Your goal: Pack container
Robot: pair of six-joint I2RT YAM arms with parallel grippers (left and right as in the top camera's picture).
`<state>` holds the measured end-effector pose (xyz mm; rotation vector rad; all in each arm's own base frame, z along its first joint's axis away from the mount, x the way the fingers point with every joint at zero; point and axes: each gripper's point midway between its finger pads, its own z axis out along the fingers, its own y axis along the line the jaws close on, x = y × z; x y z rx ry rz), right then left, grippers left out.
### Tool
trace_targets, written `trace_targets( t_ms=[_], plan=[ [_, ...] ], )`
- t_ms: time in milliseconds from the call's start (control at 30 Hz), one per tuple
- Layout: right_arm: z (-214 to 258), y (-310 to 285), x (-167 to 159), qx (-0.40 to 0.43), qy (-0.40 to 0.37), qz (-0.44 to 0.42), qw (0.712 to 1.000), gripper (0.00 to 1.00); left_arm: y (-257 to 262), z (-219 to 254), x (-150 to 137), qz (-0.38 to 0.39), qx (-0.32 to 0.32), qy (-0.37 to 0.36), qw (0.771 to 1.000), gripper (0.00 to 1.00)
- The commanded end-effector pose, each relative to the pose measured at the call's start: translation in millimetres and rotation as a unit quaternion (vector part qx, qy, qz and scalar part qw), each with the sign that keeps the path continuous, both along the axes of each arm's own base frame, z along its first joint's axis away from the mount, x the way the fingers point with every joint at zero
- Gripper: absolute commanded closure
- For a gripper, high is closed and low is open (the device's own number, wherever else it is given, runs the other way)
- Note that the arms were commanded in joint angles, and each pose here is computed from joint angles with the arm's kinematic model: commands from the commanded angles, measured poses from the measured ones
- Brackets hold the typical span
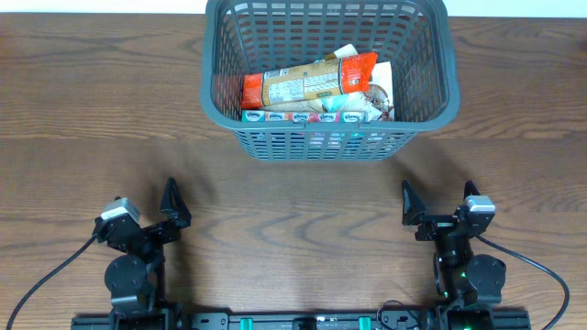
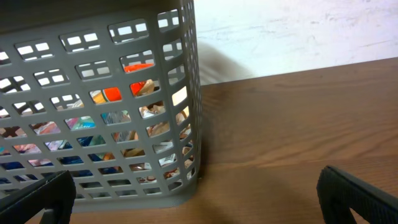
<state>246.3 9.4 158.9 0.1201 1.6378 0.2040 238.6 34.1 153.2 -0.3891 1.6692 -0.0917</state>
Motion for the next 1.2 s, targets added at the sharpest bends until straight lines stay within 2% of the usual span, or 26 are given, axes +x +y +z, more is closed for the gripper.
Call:
trace_targets(
  t_ms=[0,300,1167],
  plan=[
    [-1,-1,0,-0.002,0.000,0.000,1.000,0.01,-5,-16,3,-0.009,-0.003,0.009,1.000,0.01],
    [0,-1,0,-0.002,0.000,0.000,1.000,0.01,-25,-16,5,-0.051,-0.003,0.004,0.999,0.01],
    [-1,-1,0,-0.002,0.000,0.000,1.000,0.01,-25,-16,5,-0.051,-0.003,0.005,0.999,0.01]
  ],
)
